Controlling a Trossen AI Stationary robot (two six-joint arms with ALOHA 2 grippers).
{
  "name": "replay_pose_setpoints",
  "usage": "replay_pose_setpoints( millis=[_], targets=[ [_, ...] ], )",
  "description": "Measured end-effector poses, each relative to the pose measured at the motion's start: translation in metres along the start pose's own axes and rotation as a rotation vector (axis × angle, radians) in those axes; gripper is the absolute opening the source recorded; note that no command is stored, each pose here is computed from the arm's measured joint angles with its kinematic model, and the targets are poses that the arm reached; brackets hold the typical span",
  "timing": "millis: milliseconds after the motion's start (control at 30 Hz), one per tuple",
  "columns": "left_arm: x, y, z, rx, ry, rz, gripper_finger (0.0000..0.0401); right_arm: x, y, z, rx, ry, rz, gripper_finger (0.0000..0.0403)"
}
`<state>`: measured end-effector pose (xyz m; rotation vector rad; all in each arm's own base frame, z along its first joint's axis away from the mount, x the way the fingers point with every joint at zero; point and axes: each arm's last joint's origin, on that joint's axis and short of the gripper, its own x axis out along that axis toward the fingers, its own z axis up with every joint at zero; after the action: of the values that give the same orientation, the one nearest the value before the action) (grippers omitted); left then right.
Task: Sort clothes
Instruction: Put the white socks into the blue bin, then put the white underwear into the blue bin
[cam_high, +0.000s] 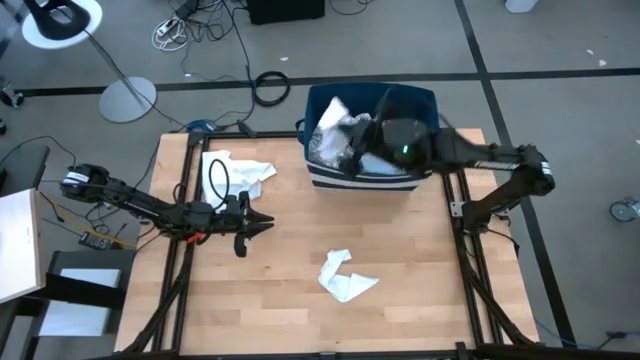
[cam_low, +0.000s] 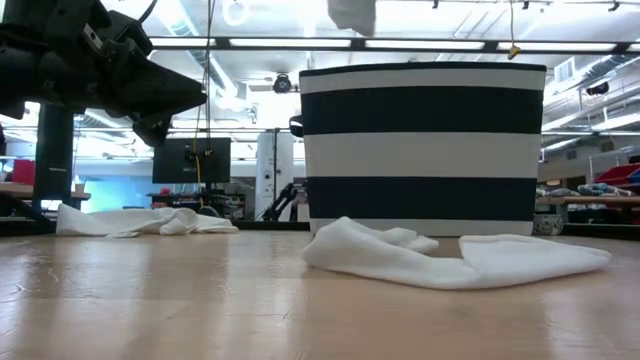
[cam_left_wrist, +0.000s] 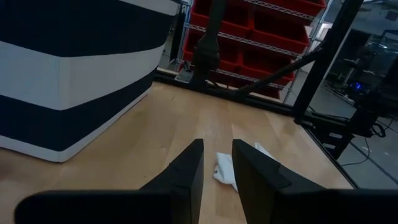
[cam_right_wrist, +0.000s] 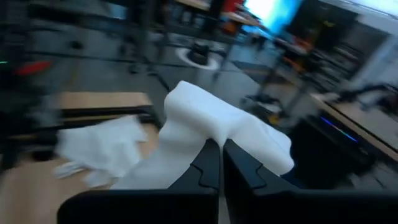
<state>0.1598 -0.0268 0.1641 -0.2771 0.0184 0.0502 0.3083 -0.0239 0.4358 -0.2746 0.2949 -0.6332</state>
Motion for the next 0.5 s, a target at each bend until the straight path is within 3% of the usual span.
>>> replay_pose_setpoints(
  millis=[267, 500],
  targets=[
    [0.0, 0.0, 0.0, 0.003, 0.003, 0.001, 0.009, 0.023, -0.057, -0.028, 0.185, 0.186, -0.169, 0.0027],
    [0.0, 0.0, -0.001, 0.004, 0.006, 0.002, 0.009, 0.03, -0.083, -0.047, 0.35, 0.306, -0.101, 0.0088]
  ],
)
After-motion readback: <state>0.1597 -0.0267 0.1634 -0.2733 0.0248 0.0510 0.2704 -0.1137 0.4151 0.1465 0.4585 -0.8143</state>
